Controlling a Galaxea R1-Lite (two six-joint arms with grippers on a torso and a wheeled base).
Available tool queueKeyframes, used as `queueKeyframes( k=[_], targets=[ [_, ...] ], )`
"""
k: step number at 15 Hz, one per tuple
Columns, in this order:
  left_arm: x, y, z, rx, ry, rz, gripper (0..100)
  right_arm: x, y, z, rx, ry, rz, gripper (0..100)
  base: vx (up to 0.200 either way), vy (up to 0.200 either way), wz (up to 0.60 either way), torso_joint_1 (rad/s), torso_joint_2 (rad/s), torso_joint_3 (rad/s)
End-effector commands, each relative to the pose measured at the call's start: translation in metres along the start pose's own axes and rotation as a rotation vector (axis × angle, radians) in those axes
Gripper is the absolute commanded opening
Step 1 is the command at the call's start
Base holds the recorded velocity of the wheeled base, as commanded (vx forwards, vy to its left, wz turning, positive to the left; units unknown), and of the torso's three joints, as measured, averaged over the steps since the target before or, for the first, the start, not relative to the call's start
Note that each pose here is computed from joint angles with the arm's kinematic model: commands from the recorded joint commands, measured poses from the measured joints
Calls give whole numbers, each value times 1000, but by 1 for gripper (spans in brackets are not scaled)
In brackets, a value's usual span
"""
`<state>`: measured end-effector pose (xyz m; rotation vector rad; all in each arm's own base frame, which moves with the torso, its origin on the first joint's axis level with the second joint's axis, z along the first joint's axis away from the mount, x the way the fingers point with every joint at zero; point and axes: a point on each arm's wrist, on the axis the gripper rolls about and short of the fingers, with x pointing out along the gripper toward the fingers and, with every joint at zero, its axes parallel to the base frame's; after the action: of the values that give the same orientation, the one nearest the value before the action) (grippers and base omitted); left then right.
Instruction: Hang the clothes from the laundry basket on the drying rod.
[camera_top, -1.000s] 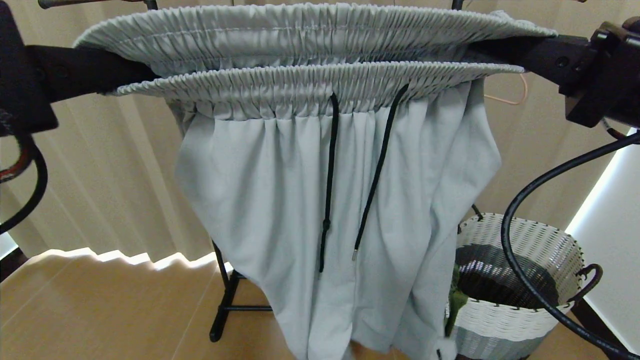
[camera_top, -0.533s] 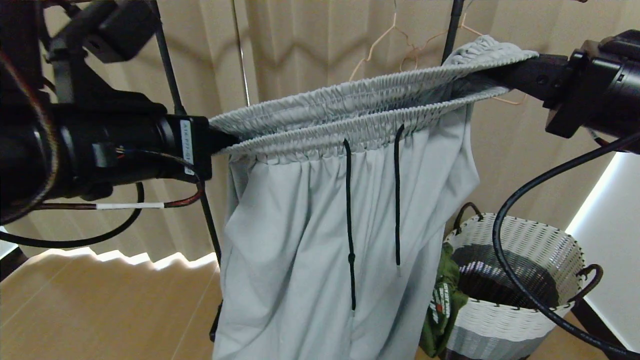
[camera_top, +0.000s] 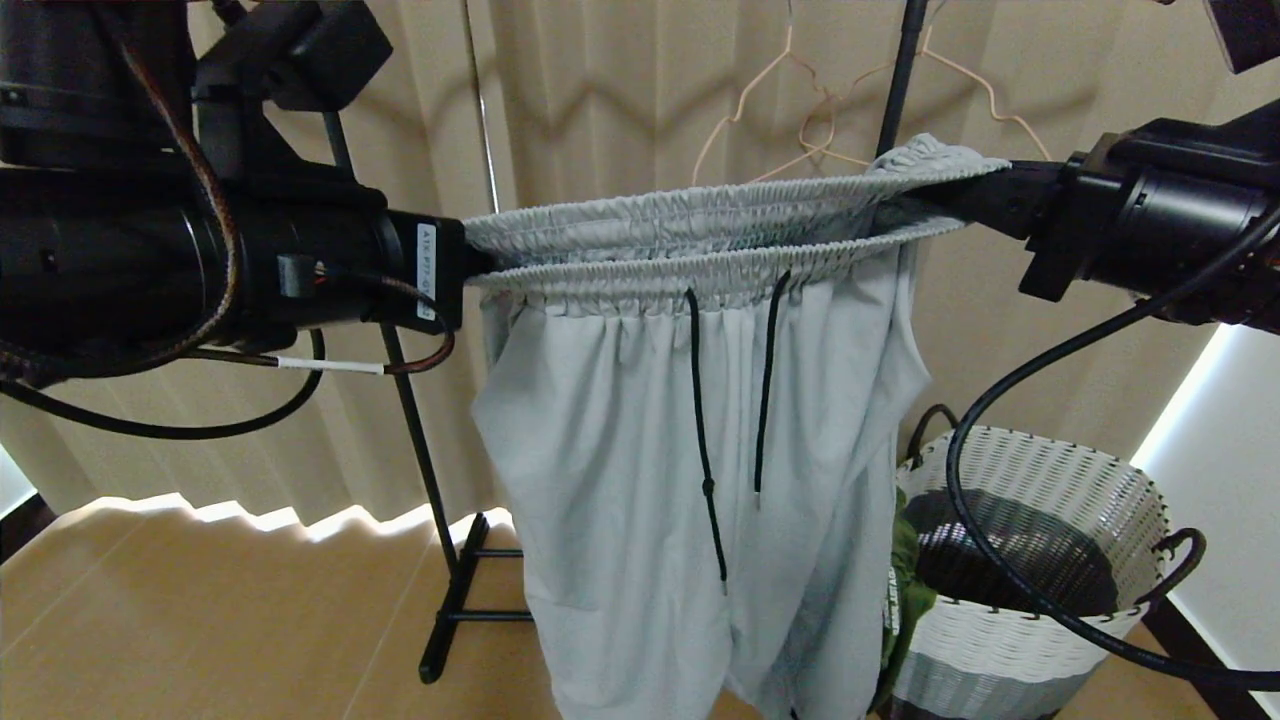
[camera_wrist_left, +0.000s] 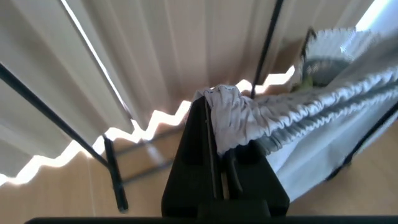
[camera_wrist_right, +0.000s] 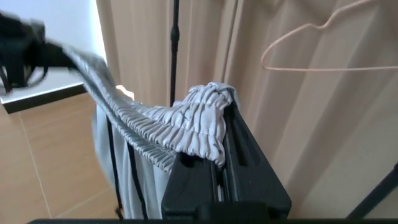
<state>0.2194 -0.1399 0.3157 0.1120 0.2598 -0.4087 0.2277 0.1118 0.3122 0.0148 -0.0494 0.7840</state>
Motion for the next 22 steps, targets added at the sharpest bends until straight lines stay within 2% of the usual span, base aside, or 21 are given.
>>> queueKeyframes(
  k=[1, 3, 4, 6, 9, 10, 12, 14, 15, 18, 22],
  targets=[
    [5, -2, 5, 3, -9, -1, 0, 1, -2, -3, 4, 11, -8, 0, 0, 0, 0, 0, 0, 0],
    [4, -1, 4, 2, -9, 4, 0, -1, -7, -4, 3, 15, -62, 0, 0, 0, 0, 0, 0, 0],
    [5, 0, 4, 2, -8, 5, 0, -5, -11, -6, 13, 44, -106, 0, 0, 0, 0, 0, 0, 0],
    [4, -1, 6, 1, -17, -1, 0, -12, -12, -5, 21, 68, -128, 0, 0, 0, 0, 0, 0, 0],
    [3, -6, 8, 2, -26, -21, 0, -19, -10, -4, 23, 92, -137, 0, 0, 0, 0, 0, 0, 0],
    [6, -10, 7, -9, -21, -38, 0, -29, -8, -6, 22, 135, -147, 0, 0, 0, 0, 0, 0, 0],
    [16, -16, 7, -50, -19, -53, 0, -50, 1, -7, 30, 165, -146, 0, 0, 0, 0, 0, 0, 0],
    [32, -18, 14, -57, -31, -51, 0, -71, 18, -16, 20, 221, -101, 0, 0, 0, 0, 0, 0, 0],
    [49, -16, 13, -59, -16, -31, 0, -77, 25, -23, -9, 247, -65, 0, 0, 0, 0, 0, 0, 0],
    [73, -15, 8, -56, 17, -20, 0, -86, 48, -26, -60, 234, 70, 0, 0, 0, 0, 0, 0, 0],
    [73, -14, 6, -58, 23, -22, 0, -84, 48, -25, -62, 227, 80, 0, 0, 0, 0, 0, 0, 0]
  ],
)
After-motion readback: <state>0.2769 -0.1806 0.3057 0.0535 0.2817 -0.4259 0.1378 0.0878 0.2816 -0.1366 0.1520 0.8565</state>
